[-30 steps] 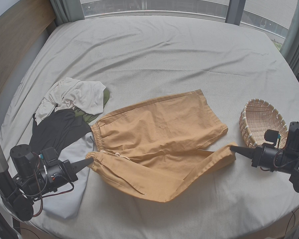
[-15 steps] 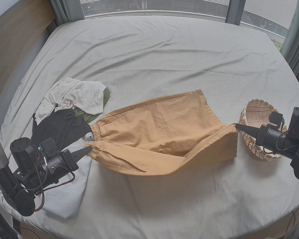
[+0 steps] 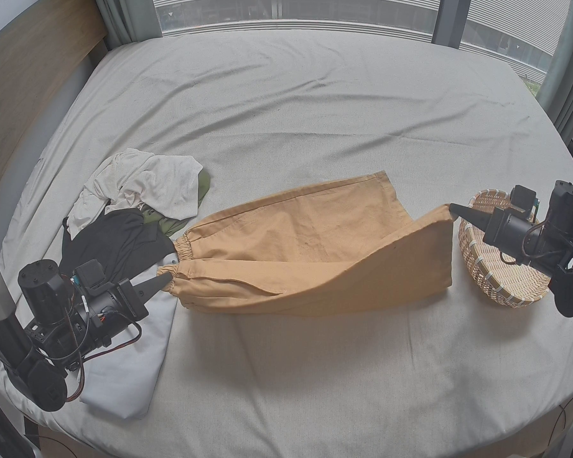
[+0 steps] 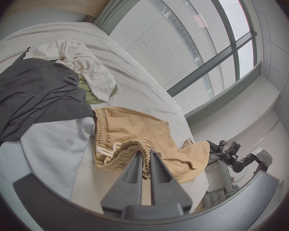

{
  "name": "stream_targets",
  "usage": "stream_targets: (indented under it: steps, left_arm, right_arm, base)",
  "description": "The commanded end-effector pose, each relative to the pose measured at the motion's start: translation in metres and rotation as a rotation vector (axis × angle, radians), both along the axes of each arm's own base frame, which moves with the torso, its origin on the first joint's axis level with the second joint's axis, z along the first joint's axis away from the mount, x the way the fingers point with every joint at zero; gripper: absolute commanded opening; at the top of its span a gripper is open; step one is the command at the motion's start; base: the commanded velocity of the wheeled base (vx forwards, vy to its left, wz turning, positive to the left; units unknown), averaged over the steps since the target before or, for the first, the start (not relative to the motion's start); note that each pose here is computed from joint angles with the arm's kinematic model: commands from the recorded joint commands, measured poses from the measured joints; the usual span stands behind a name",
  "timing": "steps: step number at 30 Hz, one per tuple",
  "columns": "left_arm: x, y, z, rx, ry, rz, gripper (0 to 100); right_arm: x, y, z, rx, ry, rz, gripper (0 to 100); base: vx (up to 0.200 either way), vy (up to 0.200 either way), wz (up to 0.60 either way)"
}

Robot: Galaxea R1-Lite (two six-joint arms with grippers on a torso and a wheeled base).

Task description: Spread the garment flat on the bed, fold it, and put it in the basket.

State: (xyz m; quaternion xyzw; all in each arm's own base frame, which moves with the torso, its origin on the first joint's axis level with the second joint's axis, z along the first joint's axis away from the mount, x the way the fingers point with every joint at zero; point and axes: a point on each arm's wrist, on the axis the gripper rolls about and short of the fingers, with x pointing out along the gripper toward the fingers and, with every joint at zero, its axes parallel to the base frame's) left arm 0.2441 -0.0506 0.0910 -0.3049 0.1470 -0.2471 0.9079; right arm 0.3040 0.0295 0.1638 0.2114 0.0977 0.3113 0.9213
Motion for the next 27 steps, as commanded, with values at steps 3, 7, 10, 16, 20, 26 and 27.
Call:
stream_targets:
  steps: [3, 7, 10, 16, 20, 26, 27]
  left_arm:
    - [0.005, 0.000, 0.001, -0.001, -0.010, 0.018, 0]
    - [0.006, 0.001, 0.000, -0.019, 0.002, 0.022, 0]
    - [0.009, 0.002, 0.002, -0.035, -0.003, 0.028, 0]
    - [0.010, 0.003, 0.001, -0.039, 0.004, 0.035, 0]
    - [0.011, 0.004, -0.001, -0.037, 0.011, 0.042, 0]
    - [0.015, 0.006, -0.004, -0.034, 0.017, 0.065, 0]
    - [0.015, 0.007, -0.004, -0.034, 0.016, 0.069, 0]
  right_arm:
    - [0.017, 0.001, 0.013, 0.002, -0.010, 0.000, 0]
    - [0.022, 0.001, 0.020, 0.003, -0.024, 0.000, 0]
    - [0.027, 0.002, 0.024, 0.004, -0.025, 0.000, 0]
    - [0.039, 0.002, 0.031, 0.004, -0.025, -0.001, 0]
    - [0.045, 0.003, 0.034, 0.004, -0.026, -0.004, 0]
    - [0.057, 0.003, 0.039, 0.004, -0.026, -0.007, 0]
    - [0.059, 0.003, 0.039, 0.004, -0.025, -0.007, 0]
  base:
    - [0.000, 0.000, 0.00]
    - [0.000, 0.000, 0.00]
    - [0.000, 0.000, 0.00]
    - [0.000, 0.000, 0.00]
    - [0.000, 0.000, 0.00]
    - [0.000, 0.000, 0.00]
    - [0.000, 0.000, 0.00]
